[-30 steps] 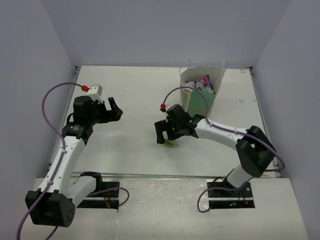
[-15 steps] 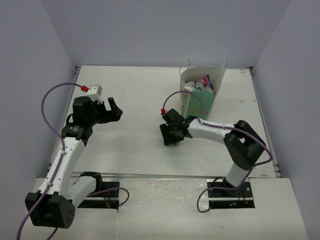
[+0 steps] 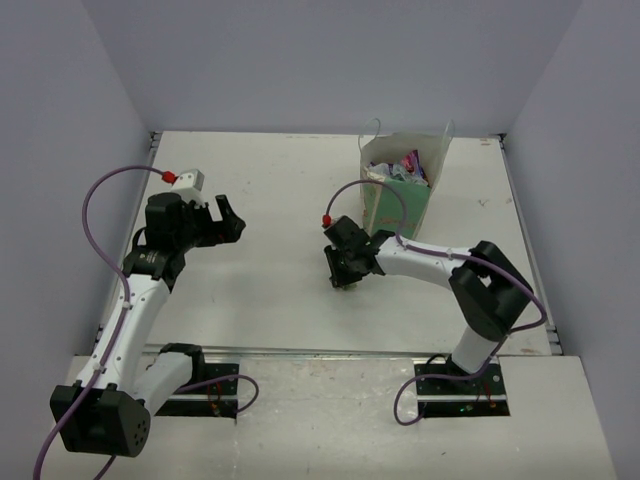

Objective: Place the snacks into the paper bag

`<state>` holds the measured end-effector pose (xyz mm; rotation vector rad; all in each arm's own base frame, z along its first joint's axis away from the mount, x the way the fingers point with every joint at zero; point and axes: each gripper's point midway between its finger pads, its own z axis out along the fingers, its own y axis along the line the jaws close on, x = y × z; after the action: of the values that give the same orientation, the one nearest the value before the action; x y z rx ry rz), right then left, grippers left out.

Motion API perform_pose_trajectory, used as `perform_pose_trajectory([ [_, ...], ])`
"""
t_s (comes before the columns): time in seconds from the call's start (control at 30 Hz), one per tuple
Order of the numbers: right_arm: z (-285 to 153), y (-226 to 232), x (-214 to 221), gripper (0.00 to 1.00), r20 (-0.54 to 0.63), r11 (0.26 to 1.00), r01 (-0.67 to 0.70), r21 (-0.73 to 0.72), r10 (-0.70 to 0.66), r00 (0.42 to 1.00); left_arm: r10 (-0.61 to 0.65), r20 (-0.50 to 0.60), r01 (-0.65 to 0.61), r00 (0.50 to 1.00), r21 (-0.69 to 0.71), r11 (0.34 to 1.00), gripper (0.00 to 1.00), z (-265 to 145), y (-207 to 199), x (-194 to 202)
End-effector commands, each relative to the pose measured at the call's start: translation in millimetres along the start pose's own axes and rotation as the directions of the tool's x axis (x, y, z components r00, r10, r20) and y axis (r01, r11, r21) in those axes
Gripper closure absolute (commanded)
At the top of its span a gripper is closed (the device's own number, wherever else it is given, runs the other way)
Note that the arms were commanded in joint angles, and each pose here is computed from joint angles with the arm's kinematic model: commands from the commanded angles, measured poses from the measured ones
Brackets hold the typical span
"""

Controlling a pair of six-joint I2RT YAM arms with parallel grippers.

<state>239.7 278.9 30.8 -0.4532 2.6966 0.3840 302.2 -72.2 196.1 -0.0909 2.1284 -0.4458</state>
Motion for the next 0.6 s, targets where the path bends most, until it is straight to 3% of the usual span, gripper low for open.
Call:
perform_pose_trajectory([
  [0.0,-29,12,-26,0.79,0.084,1.000,0.008,-0.024,-0.006,0.996,0.035,0.045,-0.036,0.998,0.024,0.999,0.00,-2,-5,-10],
  [0.33,-93,19,-75,0.80,0.216,0.998,0.062,0.003,-0.061,0.975,0.034,0.044,-0.035,0.998,0.024,0.999,0.00,-1,-5,-10],
  [0.57,-171,27,-132,0.78,0.406,0.997,0.051,-0.058,-0.023,0.914,0.035,0.045,-0.036,0.998,0.026,0.999,0.00,-2,-6,-10],
])
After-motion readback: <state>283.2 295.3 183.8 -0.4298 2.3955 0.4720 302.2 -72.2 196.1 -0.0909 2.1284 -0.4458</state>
